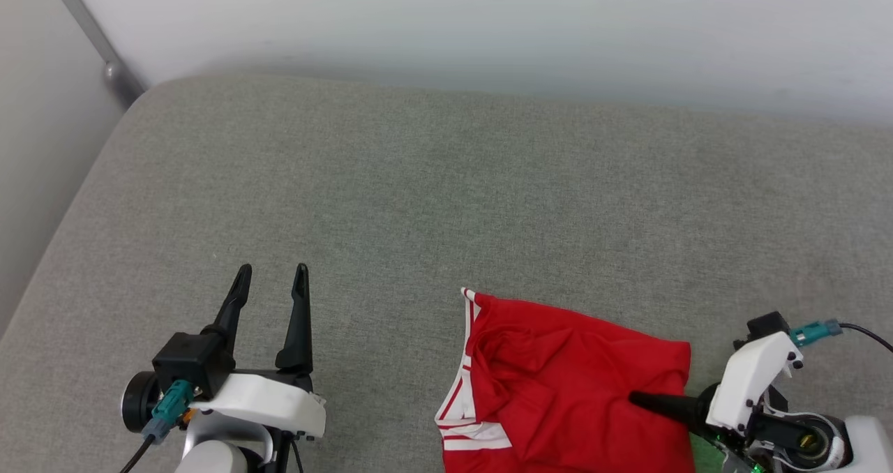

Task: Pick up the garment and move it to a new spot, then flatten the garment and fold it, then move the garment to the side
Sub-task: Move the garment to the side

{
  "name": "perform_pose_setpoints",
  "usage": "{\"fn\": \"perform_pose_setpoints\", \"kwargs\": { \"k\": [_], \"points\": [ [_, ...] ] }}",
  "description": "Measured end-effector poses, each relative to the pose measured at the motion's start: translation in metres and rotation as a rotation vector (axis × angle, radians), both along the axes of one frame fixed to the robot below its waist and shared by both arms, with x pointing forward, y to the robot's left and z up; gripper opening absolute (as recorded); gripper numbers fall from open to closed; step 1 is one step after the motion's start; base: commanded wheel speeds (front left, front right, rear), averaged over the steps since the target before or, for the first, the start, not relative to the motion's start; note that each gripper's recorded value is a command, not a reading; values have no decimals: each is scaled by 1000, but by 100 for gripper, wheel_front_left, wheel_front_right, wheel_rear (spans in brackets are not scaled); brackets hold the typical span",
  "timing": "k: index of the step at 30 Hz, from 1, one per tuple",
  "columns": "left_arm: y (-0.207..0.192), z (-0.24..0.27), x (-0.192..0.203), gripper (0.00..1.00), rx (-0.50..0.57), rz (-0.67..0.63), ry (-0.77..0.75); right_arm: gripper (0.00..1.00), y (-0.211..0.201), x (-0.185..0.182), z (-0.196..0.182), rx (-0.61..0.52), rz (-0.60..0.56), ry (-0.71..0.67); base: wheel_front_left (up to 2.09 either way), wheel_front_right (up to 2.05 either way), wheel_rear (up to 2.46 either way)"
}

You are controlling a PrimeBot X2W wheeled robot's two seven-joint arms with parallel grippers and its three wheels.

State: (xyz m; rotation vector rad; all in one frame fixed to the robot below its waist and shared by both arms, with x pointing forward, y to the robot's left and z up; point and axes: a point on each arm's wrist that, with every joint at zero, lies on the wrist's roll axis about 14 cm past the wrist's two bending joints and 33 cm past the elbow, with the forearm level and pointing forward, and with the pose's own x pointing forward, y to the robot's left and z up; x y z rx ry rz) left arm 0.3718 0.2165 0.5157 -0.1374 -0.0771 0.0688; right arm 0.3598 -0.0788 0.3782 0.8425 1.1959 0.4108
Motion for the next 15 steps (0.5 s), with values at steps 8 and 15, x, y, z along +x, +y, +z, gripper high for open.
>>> {"fn": "perform_pose_setpoints", "kwargs": {
  "k": [8, 15],
  "points": [
    [-9, 8, -8, 100, 23, -29, -28, 0, -18, 7, 22, -220, 58, -206, 0, 0, 0],
    [-28, 16, -10, 100, 18, -80, -56, 0, -82, 10, 36, -559, 83, -372, 0, 0, 0]
  ]
}}
